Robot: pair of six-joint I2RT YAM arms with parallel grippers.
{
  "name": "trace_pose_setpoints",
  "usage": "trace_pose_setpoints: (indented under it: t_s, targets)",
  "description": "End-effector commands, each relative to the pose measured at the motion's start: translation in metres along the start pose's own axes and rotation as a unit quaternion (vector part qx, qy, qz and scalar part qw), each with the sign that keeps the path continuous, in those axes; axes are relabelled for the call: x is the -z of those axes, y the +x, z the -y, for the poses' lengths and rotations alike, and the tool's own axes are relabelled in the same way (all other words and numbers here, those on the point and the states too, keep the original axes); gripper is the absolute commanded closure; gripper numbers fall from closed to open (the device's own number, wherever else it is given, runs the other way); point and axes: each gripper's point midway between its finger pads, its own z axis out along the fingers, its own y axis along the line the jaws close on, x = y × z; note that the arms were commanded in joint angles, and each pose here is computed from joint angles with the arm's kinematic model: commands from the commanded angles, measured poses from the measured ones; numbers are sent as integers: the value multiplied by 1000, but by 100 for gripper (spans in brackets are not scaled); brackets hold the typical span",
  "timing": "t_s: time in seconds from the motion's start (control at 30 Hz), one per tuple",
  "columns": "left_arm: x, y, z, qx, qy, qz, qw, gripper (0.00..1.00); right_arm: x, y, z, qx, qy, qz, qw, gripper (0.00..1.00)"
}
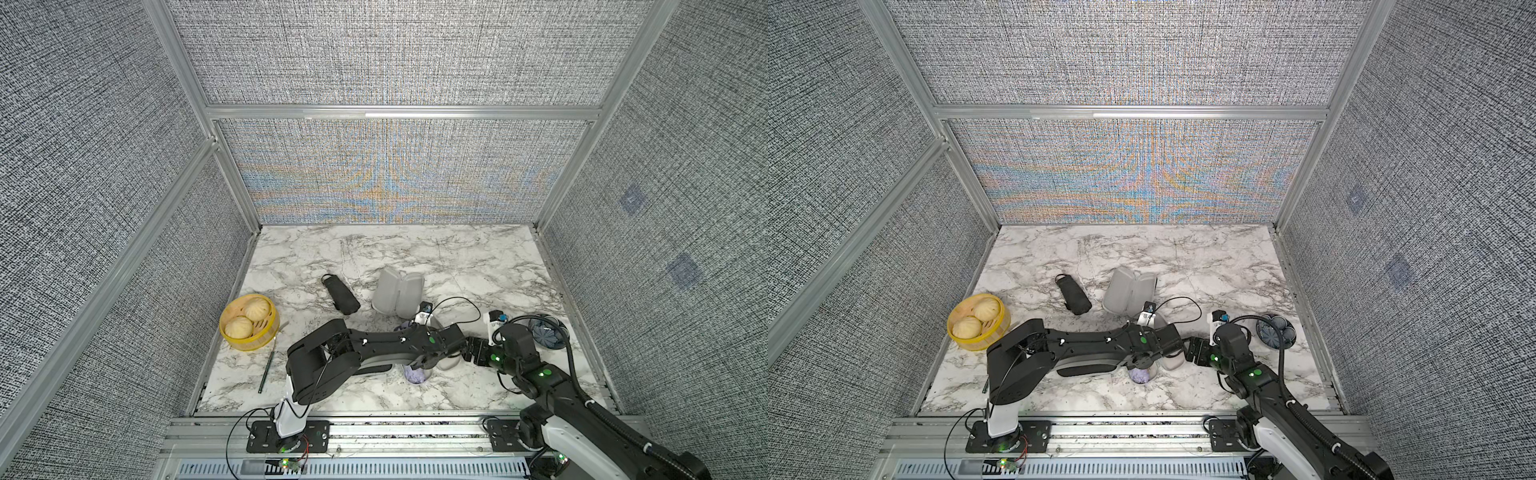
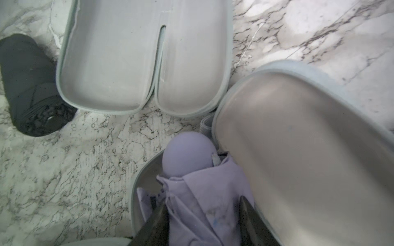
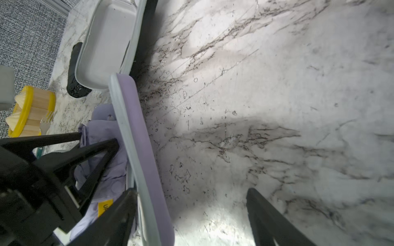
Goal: Put umbrellas into zippered umbrella sleeves
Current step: Place the umbrella in the umbrella sleeve, then close the umbrella sleeve at the center of the board.
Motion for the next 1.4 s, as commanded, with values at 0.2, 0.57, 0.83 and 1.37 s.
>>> trace_pose_setpoints:
  t_s: [0.2,0.57,0.83,1.37]
  targets:
    - [28,-27,0,9,43,34,998,40,0,-48,1,-8,6,53,999,19]
    - [35,5,-16,68,129,47,988,51,-34,-33,-13,70,19,-11,997,40]
    - [23,25,-6,64,149,13,987,58,-55,-13,-56,101,-93,-68,988,48]
    - [43,16,20,48,227,23,972,59,-33,22,-54,106,-62,-60,991,47]
